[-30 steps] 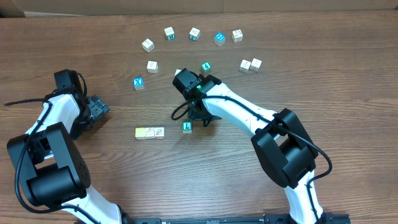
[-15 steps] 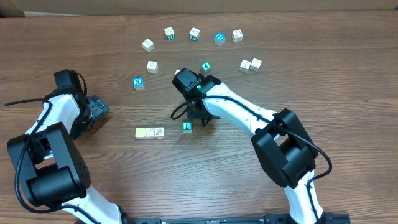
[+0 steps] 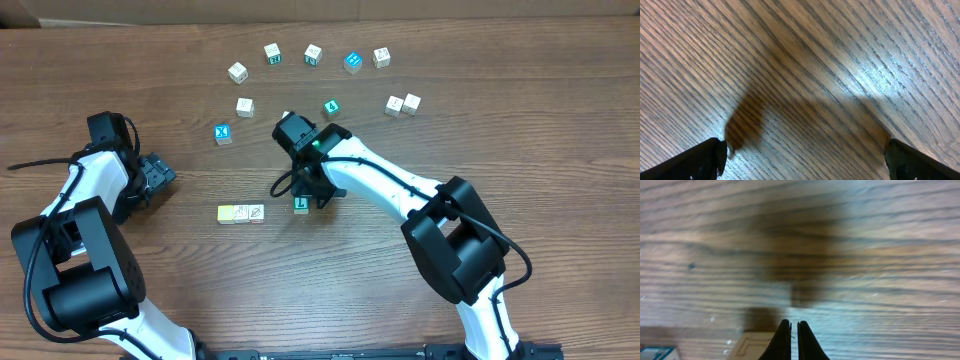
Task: Form a horizontal line
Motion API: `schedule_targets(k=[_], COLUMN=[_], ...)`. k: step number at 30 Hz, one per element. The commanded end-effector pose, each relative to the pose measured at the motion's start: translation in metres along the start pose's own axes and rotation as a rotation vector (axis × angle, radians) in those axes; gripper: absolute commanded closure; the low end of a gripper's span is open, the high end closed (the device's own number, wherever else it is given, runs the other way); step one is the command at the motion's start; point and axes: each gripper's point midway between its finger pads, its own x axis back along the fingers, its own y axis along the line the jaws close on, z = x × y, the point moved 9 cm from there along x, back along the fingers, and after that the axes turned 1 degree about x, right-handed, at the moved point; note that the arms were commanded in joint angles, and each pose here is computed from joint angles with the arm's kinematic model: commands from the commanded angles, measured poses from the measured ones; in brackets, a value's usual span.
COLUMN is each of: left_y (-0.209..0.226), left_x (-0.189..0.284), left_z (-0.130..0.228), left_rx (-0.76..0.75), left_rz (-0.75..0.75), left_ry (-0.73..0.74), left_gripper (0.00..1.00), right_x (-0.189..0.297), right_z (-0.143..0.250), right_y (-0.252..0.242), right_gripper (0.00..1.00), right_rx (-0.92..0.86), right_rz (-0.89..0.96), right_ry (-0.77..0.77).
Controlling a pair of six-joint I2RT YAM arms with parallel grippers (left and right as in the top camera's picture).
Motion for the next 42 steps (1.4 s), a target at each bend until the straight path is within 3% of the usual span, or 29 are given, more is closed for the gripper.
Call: schedule_targets(k=[1,42], left_y=[0.001,0.001], left_x=[-0.007,-0.007], left_z=[0.005,0.005], left_rx=[-0.005,-0.005], left_rz=[-0.019,-0.019], left_ry=[0.023,0.023], left_gripper=[0.01,0.01], right_x=[0.011,0.011], right_z=[0.006,0.015], right_y=[0.010,0.004], right_gripper=[0.96,0.92], right_rx=[0.022,-0.016], right_rz=[-0.037,0.028], right_ry=[-0.016,0.013])
